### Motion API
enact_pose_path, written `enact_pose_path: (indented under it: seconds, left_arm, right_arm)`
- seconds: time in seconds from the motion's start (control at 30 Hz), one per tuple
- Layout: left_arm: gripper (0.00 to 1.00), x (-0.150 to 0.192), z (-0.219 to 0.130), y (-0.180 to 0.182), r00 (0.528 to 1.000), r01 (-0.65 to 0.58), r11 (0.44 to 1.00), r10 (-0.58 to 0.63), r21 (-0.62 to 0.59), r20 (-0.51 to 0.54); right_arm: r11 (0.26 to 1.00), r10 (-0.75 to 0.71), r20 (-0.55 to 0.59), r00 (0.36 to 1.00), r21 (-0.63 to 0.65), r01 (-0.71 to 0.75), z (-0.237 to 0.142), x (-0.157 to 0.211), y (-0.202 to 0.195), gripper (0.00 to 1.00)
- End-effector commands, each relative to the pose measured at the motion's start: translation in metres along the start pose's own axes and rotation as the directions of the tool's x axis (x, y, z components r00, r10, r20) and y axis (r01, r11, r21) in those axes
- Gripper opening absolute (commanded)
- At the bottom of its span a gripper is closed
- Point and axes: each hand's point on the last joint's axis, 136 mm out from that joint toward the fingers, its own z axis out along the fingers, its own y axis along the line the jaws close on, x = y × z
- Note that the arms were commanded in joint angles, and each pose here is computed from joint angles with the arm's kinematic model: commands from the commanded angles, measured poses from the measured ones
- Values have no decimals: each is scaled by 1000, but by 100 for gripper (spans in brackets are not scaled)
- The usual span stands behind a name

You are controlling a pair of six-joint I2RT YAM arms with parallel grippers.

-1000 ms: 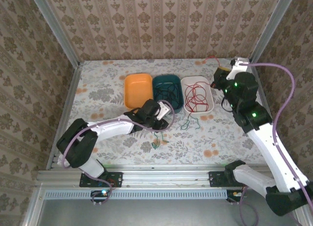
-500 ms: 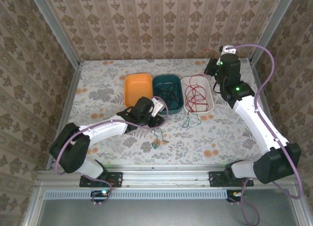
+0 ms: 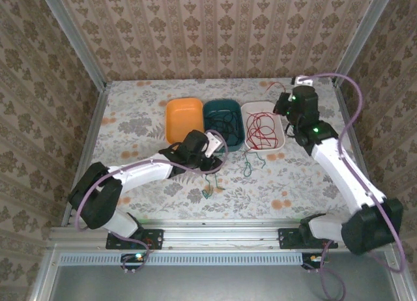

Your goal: Untangle the cables

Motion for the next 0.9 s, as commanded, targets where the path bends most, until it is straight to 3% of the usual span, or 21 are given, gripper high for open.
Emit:
enact_pose_path:
  seconds: [0.0, 0.2, 0.33, 0.47, 0.63, 0.87]
  left_arm:
    - [53, -8, 4, -7, 1000, -18, 1000, 18, 25, 4]
    - [53, -8, 10, -10, 1000, -19, 999, 19, 32, -6]
    - [54, -7, 10, -12, 1000, -21, 999, 22, 35, -11]
    - [54, -7, 8, -12, 1000, -22, 999, 22, 31, -7]
    - [54, -4, 5, -9, 1000, -17, 1000, 17, 13, -10]
    - [54, 1, 1, -7, 1000, -13, 1000, 13, -2, -13]
  right_arm:
    - [997, -14, 191, 981, 72, 0, -45, -56, -17, 2]
    - [994, -83, 266, 960, 94, 60, -72, -81, -21, 3]
    - [993, -108, 243, 964, -16, 115, -65, -78, 2, 3]
    - [994, -96, 209, 973, -39, 106, -41, -67, 9, 4]
    - [993, -109, 80, 991, -32, 111, 6, -27, 13, 4]
    - [999, -37, -141, 989, 32, 42, 54, 59, -3, 4]
